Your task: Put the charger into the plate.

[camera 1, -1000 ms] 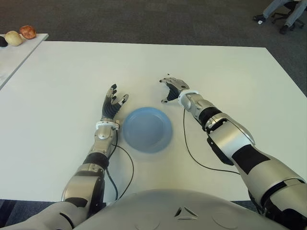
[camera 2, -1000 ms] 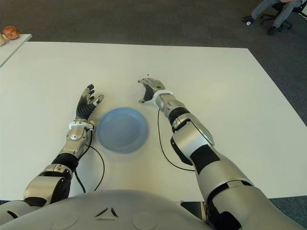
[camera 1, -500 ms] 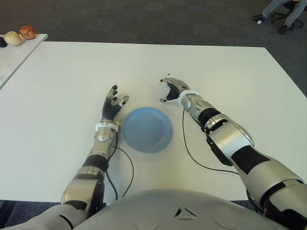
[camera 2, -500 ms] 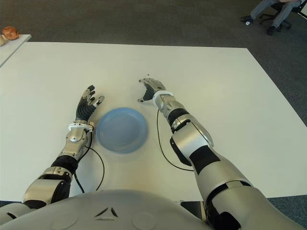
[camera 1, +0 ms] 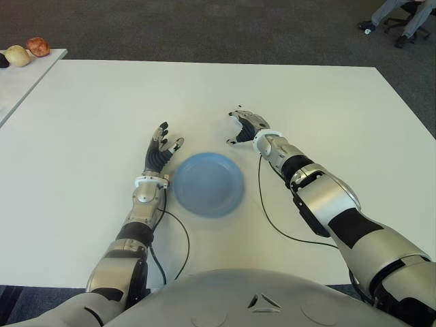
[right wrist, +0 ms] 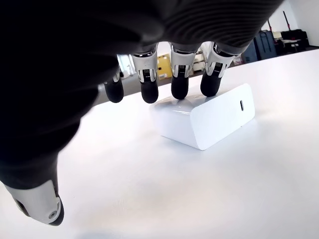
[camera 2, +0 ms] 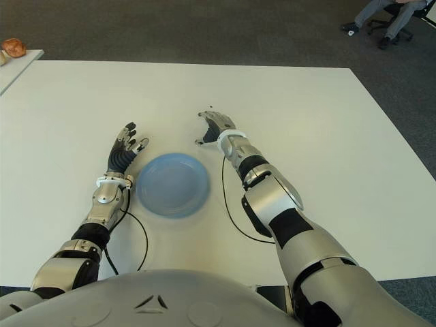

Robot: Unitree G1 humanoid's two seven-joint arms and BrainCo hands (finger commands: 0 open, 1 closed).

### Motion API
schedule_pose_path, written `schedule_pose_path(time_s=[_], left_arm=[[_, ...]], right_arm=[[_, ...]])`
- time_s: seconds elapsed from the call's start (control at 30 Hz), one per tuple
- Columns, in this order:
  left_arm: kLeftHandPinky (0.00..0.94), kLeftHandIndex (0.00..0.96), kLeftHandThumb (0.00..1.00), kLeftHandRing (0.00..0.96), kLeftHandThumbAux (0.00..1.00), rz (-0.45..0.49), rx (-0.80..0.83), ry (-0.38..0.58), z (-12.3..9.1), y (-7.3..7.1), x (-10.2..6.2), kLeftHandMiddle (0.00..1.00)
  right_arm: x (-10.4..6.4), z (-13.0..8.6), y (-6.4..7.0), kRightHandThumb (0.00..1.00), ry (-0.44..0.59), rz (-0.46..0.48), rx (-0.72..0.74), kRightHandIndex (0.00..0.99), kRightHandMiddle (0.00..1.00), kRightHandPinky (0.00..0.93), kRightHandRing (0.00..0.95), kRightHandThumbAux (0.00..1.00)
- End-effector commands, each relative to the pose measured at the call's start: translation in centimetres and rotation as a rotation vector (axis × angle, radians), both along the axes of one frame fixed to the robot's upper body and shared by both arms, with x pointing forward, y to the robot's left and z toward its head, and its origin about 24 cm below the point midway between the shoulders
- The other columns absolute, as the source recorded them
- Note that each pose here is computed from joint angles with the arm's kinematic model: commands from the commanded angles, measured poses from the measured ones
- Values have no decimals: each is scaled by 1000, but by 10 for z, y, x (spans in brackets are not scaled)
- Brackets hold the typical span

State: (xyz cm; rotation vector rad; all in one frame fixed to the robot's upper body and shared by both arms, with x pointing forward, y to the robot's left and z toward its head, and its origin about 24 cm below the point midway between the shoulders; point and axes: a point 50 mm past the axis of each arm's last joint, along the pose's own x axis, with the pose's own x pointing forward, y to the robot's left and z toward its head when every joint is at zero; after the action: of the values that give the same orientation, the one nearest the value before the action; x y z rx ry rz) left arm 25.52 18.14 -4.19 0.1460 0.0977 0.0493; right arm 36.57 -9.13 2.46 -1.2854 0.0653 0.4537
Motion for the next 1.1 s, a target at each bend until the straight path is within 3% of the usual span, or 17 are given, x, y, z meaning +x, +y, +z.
schedule_pose_path(time_s=[0.03,0.5,0.77,1.1], left_arm=[[23,0,0,5,592,10,-12,215,-38,1,-36,2],[17,0,0,4,599,3,-2,218,-38,2,-37,6],[13,0,0,3,607,3,-11,217,-38,0,-36,6],[10,0,0,0,617,6,-19,214,-38,1,-33,0]], right_arm=[[-12,-23,-13,0,107,-53,-21,0,0,20,0,650],[-14,-28,-29,0,134,-86,-24,0,0,20,0,602],[-16,-30,-53,0,184,-102,-34,0,0,24,0,595],[-11,-14,-84,0,303,21,-157,0,30,79,29,654]])
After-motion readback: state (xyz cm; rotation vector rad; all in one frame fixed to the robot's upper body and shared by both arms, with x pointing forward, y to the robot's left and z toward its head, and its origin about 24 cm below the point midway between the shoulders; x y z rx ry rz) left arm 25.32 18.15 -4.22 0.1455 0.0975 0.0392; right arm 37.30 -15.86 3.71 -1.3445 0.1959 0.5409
